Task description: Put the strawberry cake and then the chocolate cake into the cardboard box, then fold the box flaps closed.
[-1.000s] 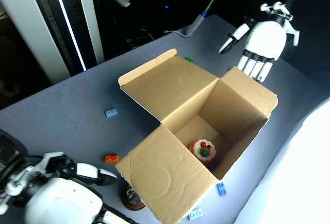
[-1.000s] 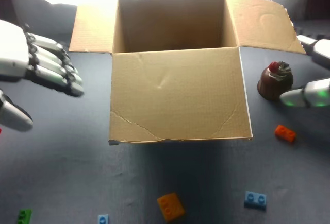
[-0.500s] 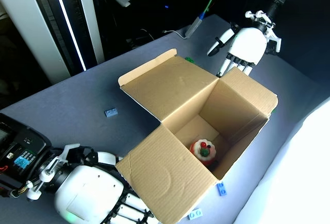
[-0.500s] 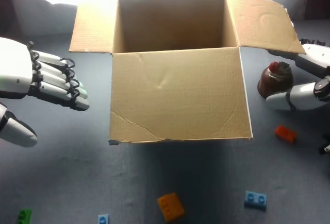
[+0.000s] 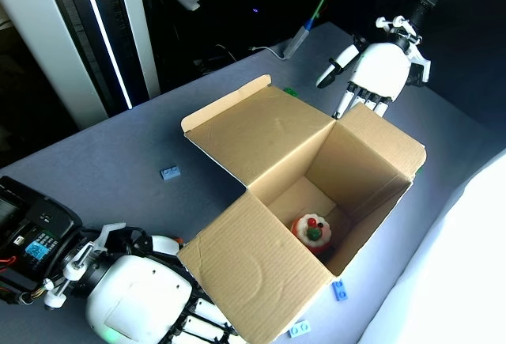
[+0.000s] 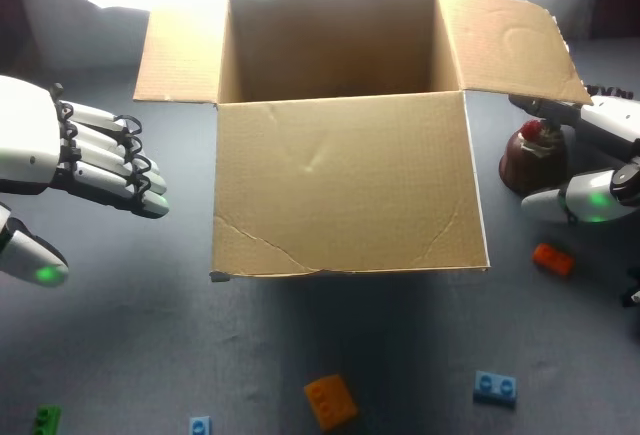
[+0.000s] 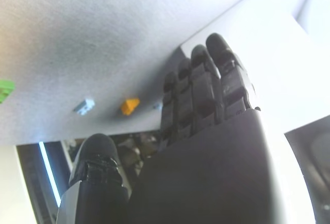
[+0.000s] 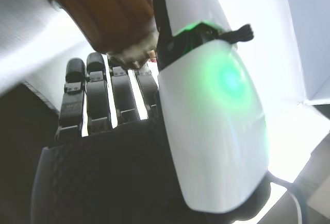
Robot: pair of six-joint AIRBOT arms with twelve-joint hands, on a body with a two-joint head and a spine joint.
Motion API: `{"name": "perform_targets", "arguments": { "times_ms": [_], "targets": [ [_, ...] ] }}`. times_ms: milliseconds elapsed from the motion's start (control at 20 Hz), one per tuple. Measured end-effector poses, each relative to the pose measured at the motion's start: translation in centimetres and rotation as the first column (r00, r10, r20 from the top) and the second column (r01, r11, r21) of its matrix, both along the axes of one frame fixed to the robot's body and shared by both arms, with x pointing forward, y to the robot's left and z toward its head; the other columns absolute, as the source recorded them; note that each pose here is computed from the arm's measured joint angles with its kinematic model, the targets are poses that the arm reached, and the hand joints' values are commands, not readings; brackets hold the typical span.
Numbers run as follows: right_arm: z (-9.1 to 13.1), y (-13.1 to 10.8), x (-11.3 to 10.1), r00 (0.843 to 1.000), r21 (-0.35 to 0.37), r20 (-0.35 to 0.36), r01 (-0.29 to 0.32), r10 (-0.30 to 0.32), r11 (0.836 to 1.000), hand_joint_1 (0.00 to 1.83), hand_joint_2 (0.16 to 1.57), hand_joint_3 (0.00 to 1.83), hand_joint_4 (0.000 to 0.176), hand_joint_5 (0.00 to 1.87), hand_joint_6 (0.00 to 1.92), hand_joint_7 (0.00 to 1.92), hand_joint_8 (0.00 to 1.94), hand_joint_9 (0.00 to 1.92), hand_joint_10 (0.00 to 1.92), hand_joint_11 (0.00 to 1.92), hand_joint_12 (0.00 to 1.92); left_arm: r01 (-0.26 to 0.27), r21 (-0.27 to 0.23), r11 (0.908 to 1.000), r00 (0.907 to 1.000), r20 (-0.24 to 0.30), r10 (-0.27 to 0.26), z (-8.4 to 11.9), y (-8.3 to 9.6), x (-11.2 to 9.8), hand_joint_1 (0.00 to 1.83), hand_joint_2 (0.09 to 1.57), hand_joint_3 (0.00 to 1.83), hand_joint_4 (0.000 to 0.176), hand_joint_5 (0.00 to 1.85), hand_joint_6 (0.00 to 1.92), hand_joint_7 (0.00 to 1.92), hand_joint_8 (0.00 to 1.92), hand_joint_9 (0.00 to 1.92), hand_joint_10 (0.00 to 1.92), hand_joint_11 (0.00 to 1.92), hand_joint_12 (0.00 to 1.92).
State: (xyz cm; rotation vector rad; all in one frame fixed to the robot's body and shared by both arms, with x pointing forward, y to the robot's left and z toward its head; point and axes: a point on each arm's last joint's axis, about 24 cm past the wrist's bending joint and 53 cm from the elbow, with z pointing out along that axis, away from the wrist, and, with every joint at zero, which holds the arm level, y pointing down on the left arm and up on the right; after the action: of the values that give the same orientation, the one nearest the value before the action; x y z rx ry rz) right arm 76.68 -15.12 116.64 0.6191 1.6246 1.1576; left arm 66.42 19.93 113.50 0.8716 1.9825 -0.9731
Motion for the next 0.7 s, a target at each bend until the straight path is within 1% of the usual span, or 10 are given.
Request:
{"name": "perform_targets", "arguments": {
  "times_ms": [100, 150, 200, 250, 300, 400, 450, 550, 600, 700],
  "targets": [
    [0.1, -0.2, 0.2, 1.0, 0.002, 0.005, 0.006, -0.006, 1.0, 1.12, 1.03, 0.01, 0.0, 0.41, 0.19, 0.47, 0.07, 0.41, 0.23, 0.0, 1.14, -0.006, -0.005, 1.0, 0.9999, 0.009, 0.006, 0.4, 0.2, 0.3, 0.0, 1.27, 0.0, 0.0, 0.2, 0.0, 0.22, 0.0, 0.26, 0.0, 0.05, 0.64],
    [0.2, -0.2, 0.2, 1.0, 0.005, 0.009, 0.008, -0.008, 1.0, 1.17, 1.06, 0.01, 0.0, 0.59, 0.35, 0.69, 0.21, 0.49, 0.75, 0.0, 1.56, -0.009, -0.008, 0.9999, 0.9999, 0.013, 0.009, 0.6, 0.2, 0.4, 0.0, 1.27, 0.0, 0.0, 0.21, 0.0, 0.23, 0.0, 0.26, 0.0, 0.05, 0.64],
    [0.7, -0.3, 0.3, 1.0, 0.014, 0.026, 0.015, -0.015, 1.0, 1.17, 1.18, 0.01, 0.0, 0.75, 1.05, 0.78, 1.11, 0.56, 1.23, 0.15, 1.77, -0.008, -0.007, 0.9999, 0.9999, 0.012, 0.008, 0.5, 0.3, 0.4, 0.0, 1.27, 0.0, 0.0, 0.22, 0.01, 0.23, 0.0, 0.26, 0.0, 0.06, 0.64],
    [1.0, -0.5, 0.4, 0.999, 0.015, 0.04, 0.019, -0.019, 1.0, 1.18, 1.21, 0.01, 0.0, 0.8, 1.14, 0.76, 1.43, 0.55, 1.49, 0.24, 1.85, -0.005, 0.0, 1.0, 0.9999, 0.012, 0.005, 0.4, 0.3, 0.4, 0.0, 1.27, 0.0, 0.0, 0.22, 0.01, 0.23, 0.0, 0.26, 0.0, 0.06, 0.64],
    [0.8, -0.4, 0.3, 0.999, 0.013, 0.034, 0.017, -0.017, 1.0, 1.19, 1.22, 0.0, 0.0, 0.84, 1.1, 0.75, 1.51, 0.56, 1.59, 0.3, 1.88, -0.004, 0.004, 1.0, 0.9999, 0.012, 0.004, 0.4, 0.4, 0.3, 0.0, 1.28, 0.01, 0.0, 0.23, 0.01, 0.24, 0.0, 0.26, 0.0, 0.05, 0.64],
    [0.8, -0.4, 0.3, 0.999, 0.01, 0.031, 0.015, -0.015, 1.0, 1.18, 1.21, 0.0, 0.0, 0.86, 1.15, 0.76, 1.45, 0.6, 1.55, 0.39, 1.87, -0.003, 0.011, 0.9999, 0.9999, 0.012, 0.002, 0.3, 0.6, 0.3, 0.0, 1.29, 0.01, 0.0, 0.25, 0.01, 0.25, 0.01, 0.27, 0.0, 0.05, 0.64],
    [0.8, -0.4, 0.3, 0.999, 0.007, 0.034, 0.013, -0.014, 1.0, 1.3, 1.21, 0.01, 0.0, 0.83, 1.2, 0.77, 1.4, 0.64, 1.54, 0.39, 1.85, -0.004, 0.011, 0.9999, 1.0, 0.009, 0.003, 0.2, 0.8, 0.3, 0.0, 1.29, 0.01, 0.0, 0.26, 0.02, 0.26, 0.01, 0.28, 0.01, 0.06, 0.65],
    [0.8, -0.5, 0.3, 0.999, 0.001, 0.036, 0.014, -0.014, 1.0, 1.33, 1.21, 0.0, 0.0, 0.84, 1.2, 0.79, 1.34, 0.66, 1.54, 0.38, 1.85, -0.005, 0.024, 0.9997, 1.0, 0.007, 0.005, -0.2, 1.2, 0.2, 0.0, 1.28, 0.0, 0.0, 0.28, 0.02, 0.28, 0.02, 0.29, 0.01, 0.07, 0.65],
    [0.9, -0.8, 0.3, 0.999, -0.007, 0.037, 0.015, -0.015, 1.0, 1.2, 1.21, 0.0, 0.0, 0.84, 1.19, 0.79, 1.37, 0.63, 1.48, 0.37, 1.85, -0.004, 0.03, 0.9995, 1.0, 0.005, 0.004, -0.4, 1.2, 0.2, 0.0, 1.28, 0.0, 0.0, 0.28, 0.02, 0.28, 0.02, 0.28, 0.01, 0.06, 0.65],
    [1.6, -2.0, 0.5, 0.999, -0.019, 0.04, 0.03, -0.029, 0.999, 1.19, 1.19, 0.0, 0.0, 0.89, 1.12, 0.79, 1.37, 0.64, 1.44, 0.36, 1.84, -0.002, 0.035, 0.9994, 1.0, 0.004, 0.002, -0.5, 1.3, 0.1, 0.01, 1.28, 0.0, 0.0, 0.29, 0.0, 0.29, 0.0, 0.29, 0.0, 0.05, 0.69]
  ]
}}
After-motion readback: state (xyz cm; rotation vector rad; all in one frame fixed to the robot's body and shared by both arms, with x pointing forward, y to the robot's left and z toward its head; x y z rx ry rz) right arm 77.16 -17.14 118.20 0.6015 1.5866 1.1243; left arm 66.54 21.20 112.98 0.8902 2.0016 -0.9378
